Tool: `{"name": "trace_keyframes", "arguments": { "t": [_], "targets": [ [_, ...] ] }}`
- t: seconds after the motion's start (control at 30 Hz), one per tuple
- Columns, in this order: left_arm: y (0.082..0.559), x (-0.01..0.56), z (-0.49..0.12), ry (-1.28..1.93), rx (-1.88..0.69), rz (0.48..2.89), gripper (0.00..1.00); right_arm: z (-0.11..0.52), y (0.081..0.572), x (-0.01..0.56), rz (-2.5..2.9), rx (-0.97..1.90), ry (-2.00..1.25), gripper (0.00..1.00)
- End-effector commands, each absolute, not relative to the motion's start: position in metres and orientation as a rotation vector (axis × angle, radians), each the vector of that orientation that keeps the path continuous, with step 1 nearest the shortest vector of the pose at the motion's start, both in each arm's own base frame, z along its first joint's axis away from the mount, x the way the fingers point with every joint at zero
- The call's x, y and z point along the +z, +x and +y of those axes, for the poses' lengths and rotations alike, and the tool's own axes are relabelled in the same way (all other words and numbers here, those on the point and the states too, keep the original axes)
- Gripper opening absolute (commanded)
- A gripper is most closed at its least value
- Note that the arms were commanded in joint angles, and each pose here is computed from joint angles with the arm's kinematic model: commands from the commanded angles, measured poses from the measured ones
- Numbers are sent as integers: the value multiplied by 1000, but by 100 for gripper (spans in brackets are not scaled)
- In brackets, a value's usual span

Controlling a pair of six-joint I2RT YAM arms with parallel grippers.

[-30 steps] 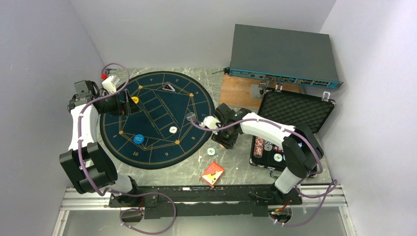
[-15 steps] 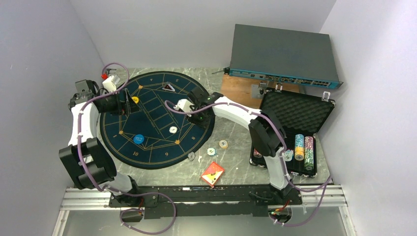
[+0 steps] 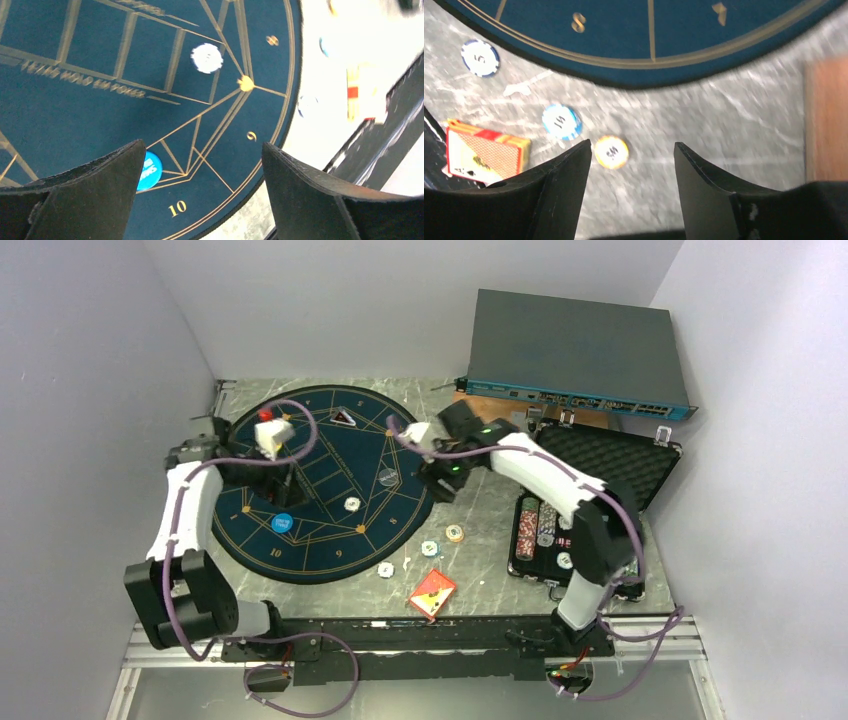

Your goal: Distribute texas hold em gaming equipment

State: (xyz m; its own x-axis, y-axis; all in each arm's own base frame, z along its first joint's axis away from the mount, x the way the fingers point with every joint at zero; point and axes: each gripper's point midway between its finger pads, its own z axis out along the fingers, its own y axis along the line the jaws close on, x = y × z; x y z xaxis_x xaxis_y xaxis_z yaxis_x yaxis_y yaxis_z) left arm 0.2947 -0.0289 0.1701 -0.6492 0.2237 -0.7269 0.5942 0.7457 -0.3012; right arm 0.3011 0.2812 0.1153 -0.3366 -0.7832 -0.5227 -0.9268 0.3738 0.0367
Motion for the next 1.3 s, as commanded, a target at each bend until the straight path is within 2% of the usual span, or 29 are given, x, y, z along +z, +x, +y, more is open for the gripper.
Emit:
{"name": "trace_keyframes", "arguments": {
  "t": [0.0,0.13,0.27,0.37,0.5,0.8,1.03,1.27],
  "targets": [
    [258,157,-80,1169,-649,2102,90,236,291,136,2258,525,-1321,66],
    [237,136,-135,1545,-591,1903,88,198,284,134,2277,471,-1226,70],
    [210,118,-186,1899,-572,1584,84,165,281,133,2320,468,-1125,72],
    [195,101,-209,2113,-577,1393,82,153,275,135,2299,462,-1099,72],
    [188,74,-230,2321,-536,1263,78,144,270,136,2274,458,-1071,73],
    [183,20,-244,2559,-428,1274,62,128,270,142,2243,464,-983,73],
    [176,0,-235,2614,-389,1299,60,126,270,142,2239,476,-970,73],
    [162,-15,-225,2673,-405,1299,51,125,272,140,2240,470,-965,72]
  ]
}}
